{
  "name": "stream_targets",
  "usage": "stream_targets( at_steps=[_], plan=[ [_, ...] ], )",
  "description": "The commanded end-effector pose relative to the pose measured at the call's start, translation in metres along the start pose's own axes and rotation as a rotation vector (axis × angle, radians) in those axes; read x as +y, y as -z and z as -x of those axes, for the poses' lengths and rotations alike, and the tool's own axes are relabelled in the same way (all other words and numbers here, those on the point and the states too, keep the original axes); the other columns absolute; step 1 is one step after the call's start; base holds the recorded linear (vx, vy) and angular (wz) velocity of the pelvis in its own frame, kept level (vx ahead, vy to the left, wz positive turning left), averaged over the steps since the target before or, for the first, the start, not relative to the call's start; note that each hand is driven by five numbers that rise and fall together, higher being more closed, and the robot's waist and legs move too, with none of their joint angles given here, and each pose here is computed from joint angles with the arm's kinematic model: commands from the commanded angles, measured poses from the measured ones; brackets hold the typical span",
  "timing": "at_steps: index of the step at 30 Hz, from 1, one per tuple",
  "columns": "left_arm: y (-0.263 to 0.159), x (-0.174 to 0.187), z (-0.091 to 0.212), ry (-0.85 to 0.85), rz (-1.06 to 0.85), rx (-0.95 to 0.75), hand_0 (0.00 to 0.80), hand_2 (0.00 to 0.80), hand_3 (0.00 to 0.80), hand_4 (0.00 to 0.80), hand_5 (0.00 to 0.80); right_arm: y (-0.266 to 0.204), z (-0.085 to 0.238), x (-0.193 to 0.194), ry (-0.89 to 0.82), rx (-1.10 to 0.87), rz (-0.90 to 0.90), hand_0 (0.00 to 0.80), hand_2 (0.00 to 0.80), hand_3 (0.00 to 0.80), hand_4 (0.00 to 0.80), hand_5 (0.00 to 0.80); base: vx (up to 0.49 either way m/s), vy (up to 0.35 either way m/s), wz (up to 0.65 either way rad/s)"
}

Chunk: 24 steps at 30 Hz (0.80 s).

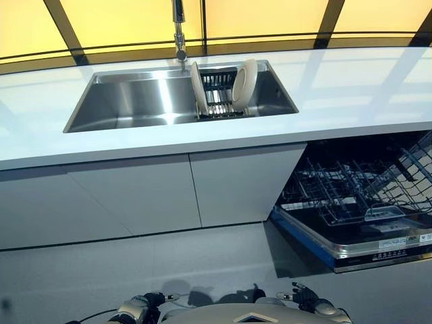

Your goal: Take plates into dishwasher

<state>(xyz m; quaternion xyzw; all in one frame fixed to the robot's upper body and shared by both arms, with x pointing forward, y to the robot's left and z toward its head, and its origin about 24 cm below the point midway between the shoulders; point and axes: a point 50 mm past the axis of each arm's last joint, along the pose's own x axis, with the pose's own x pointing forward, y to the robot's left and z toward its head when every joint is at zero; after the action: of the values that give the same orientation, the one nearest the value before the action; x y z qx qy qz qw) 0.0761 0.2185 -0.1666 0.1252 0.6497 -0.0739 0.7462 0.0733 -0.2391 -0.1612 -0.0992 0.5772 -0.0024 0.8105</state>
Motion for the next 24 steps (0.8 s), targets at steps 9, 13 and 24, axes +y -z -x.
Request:
stream_targets(
  at_steps=[9, 13, 24],
  plan=[
    [-0.023, 0.011, 0.002, -0.053, 0.013, -0.06, 0.0, 0.0, 0.0, 0.0, 0.0, -0.026, -0.005, -0.006, 0.001, -0.033, 0.022, 0.0, 0.0, 0.0, 0.0, 0.0, 0.015, -0.065, -0.01],
    [-0.029, 0.011, 0.002, -0.087, 0.158, -0.095, 0.0, 0.0, 0.0, 0.0, 0.0, -0.033, -0.005, -0.009, -0.015, -0.052, 0.043, 0.0, 0.0, 0.0, 0.0, 0.0, -0.019, -0.138, -0.11],
    [0.005, 0.029, 0.007, -0.116, 0.208, -0.039, 0.0, 0.0, 0.0, 0.0, 0.0, -0.134, 0.04, -0.01, -0.662, -0.408, 0.383, 0.0, 0.0, 0.0, 0.0, 0.0, 0.313, -0.007, -0.27]
  ],
)
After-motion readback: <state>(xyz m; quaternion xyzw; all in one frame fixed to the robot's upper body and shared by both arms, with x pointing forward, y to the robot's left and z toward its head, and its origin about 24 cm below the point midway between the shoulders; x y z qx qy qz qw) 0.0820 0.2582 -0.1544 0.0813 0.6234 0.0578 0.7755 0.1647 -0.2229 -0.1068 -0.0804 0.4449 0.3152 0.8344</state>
